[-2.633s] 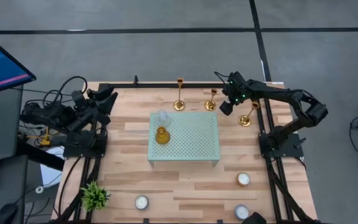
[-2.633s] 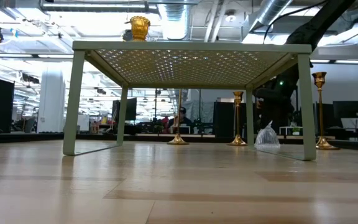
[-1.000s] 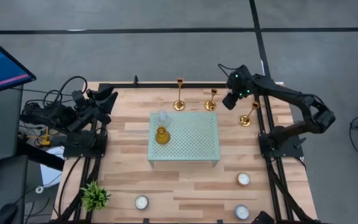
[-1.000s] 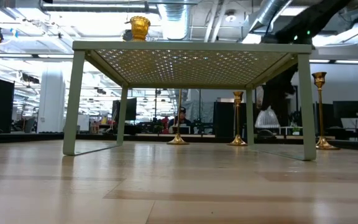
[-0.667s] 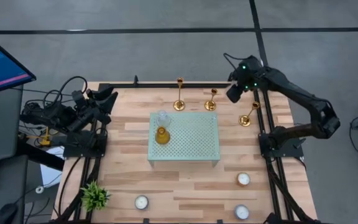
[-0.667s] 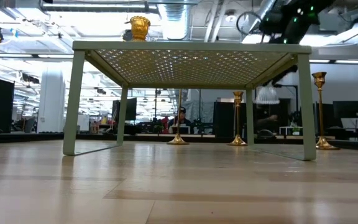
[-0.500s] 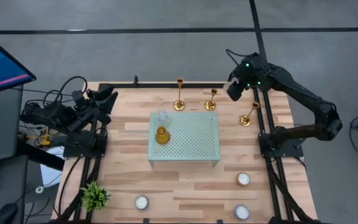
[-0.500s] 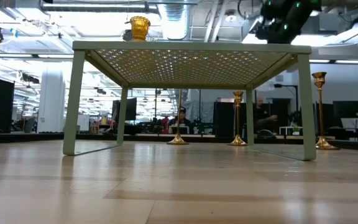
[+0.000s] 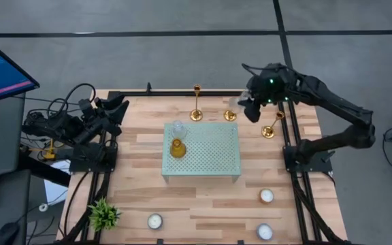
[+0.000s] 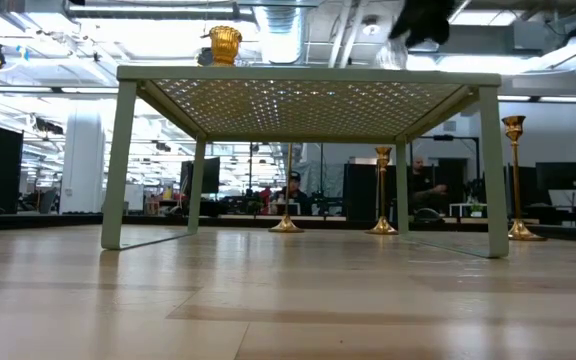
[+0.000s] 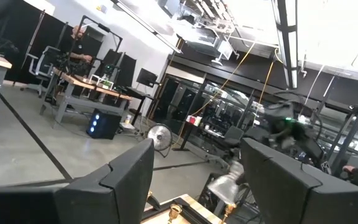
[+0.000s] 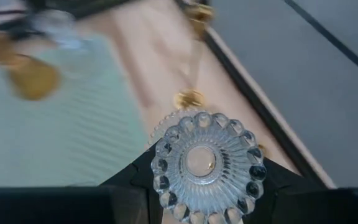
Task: Pick & Place candle stick holders
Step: Put the transparent glass candle holder on the shelf
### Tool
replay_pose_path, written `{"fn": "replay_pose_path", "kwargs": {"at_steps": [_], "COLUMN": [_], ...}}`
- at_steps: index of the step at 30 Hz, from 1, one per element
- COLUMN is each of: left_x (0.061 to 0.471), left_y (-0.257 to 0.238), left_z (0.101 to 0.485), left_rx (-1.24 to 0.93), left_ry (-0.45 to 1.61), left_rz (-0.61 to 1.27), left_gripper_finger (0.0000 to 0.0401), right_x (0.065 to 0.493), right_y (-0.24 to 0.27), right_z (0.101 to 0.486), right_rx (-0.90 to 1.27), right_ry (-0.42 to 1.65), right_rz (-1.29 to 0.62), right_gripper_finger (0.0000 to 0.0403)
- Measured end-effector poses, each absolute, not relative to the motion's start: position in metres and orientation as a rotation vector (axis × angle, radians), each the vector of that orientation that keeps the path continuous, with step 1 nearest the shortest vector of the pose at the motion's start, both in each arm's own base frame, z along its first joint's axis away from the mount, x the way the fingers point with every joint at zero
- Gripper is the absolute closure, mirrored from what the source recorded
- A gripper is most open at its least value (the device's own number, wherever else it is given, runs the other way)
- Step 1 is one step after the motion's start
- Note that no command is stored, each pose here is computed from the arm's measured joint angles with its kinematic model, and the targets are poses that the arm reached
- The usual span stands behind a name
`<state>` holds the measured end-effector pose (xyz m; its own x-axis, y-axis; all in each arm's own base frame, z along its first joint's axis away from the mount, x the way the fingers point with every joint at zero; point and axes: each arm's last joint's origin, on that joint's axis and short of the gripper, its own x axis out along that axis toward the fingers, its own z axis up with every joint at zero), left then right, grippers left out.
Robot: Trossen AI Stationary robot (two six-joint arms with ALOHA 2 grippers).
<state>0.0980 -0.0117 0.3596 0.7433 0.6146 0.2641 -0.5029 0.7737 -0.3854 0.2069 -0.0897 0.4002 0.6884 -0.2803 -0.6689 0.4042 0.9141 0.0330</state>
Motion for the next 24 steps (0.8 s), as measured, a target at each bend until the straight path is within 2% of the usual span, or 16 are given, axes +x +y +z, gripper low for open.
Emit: {"fn": "replay_pose_path", "kwargs": {"at_steps": [6, 20, 24], "left_x": [0.098, 0.098, 0.098], "left_y": [-0.012, -0.012, -0.012], "left_z": [0.359, 0.36, 0.36], "left_rx": [-0.3, -0.302, -0.299], "left_ry": [-0.392, -0.393, -0.392], "left_rz": [0.623, 0.621, 0.622], "left_gripper_finger": [0.0161, 0.0161, 0.0161], "right_x": [0.226, 0.304, 0.325], "right_y": [-0.053, 0.018, 0.039], "right_z": [0.407, 0.387, 0.384], "right_rx": [0.178, 0.07, 0.054], "right_ry": [0.68, 0.814, 0.815], "right_rz": [-0.239, 0.036, 0.064], "right_gripper_finger": [0.0268, 0.0268, 0.0268]}}
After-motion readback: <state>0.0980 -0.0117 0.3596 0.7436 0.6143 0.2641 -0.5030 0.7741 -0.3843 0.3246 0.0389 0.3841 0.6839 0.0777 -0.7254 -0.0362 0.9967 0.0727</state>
